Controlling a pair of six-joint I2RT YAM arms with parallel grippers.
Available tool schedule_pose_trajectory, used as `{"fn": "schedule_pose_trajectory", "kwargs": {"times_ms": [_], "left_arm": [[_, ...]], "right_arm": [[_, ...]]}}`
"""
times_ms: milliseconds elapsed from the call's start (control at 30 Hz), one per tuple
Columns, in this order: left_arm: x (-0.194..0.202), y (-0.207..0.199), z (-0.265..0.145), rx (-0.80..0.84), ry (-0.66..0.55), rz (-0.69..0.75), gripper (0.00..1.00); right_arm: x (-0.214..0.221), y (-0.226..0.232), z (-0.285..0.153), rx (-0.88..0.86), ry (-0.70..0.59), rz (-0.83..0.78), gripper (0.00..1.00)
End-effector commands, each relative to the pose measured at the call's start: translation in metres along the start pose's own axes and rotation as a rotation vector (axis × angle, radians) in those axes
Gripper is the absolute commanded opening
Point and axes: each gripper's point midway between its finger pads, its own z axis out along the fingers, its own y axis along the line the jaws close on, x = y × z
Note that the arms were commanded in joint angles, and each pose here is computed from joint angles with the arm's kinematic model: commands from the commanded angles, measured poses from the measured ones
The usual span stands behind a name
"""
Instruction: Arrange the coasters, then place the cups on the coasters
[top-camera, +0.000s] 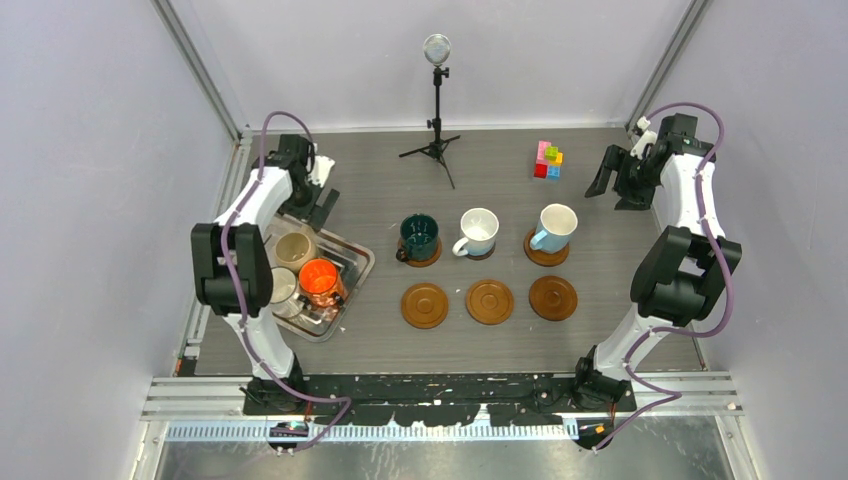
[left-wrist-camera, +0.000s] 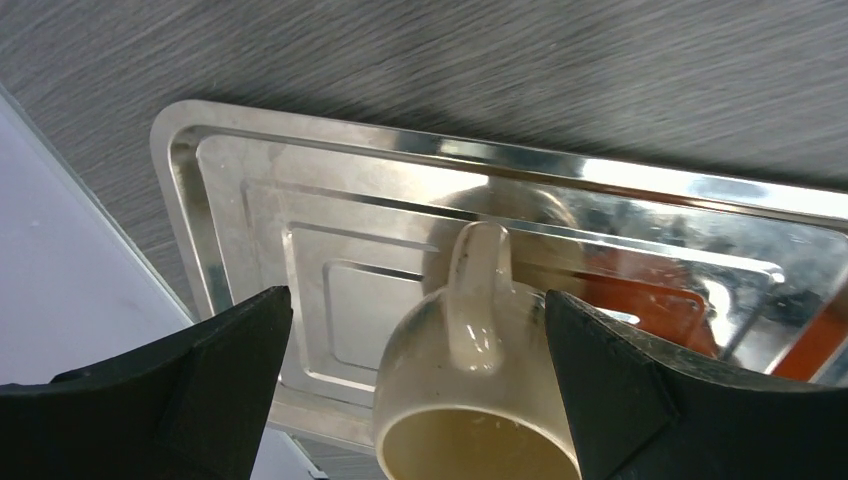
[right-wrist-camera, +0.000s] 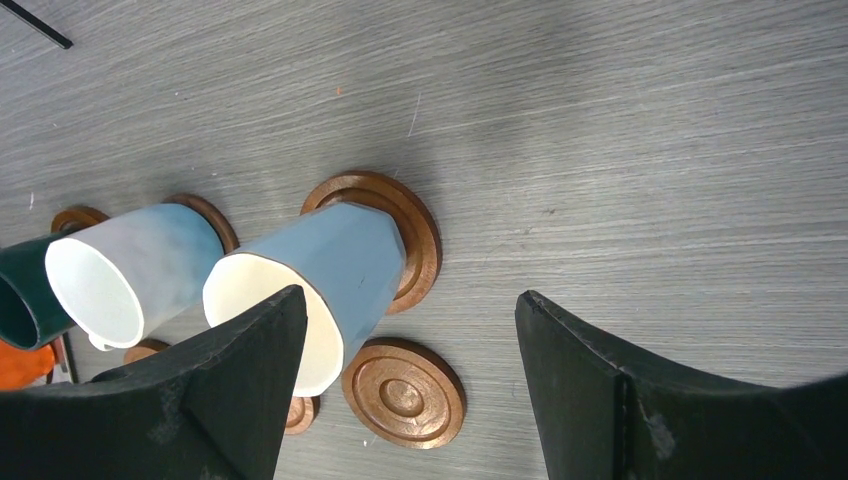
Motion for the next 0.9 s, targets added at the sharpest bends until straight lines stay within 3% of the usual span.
{"fn": "schedule_pose_trajectory", "kwargs": {"times_ms": [0,133,533,867], "left_arm": [[-0.014,0.028,-0.001,-0.112,-0.034,-0.014,1.0],[-0.007,0.042,0.005,-0.141,-0.009,-0.025,0.99],[0.067,0.105,0.012,-0.197,0.121,-0.232,0.97],[0.125,0.094,-0.015,-0.088,0.177,-0.301,0.97]], "right_arm": [[-0.01,0.004,-0.007,0.009,-0.047,-0.012,0.81],[-0.009,0.002,-0.007,0.014,-0.041,-0.011,0.81],[-0.011,0.001,-0.004,0.016,-0.032,-0.014,0.81],[-0.009,0.0,0.0,0.012,-0.02,-0.014,0.81]]}}
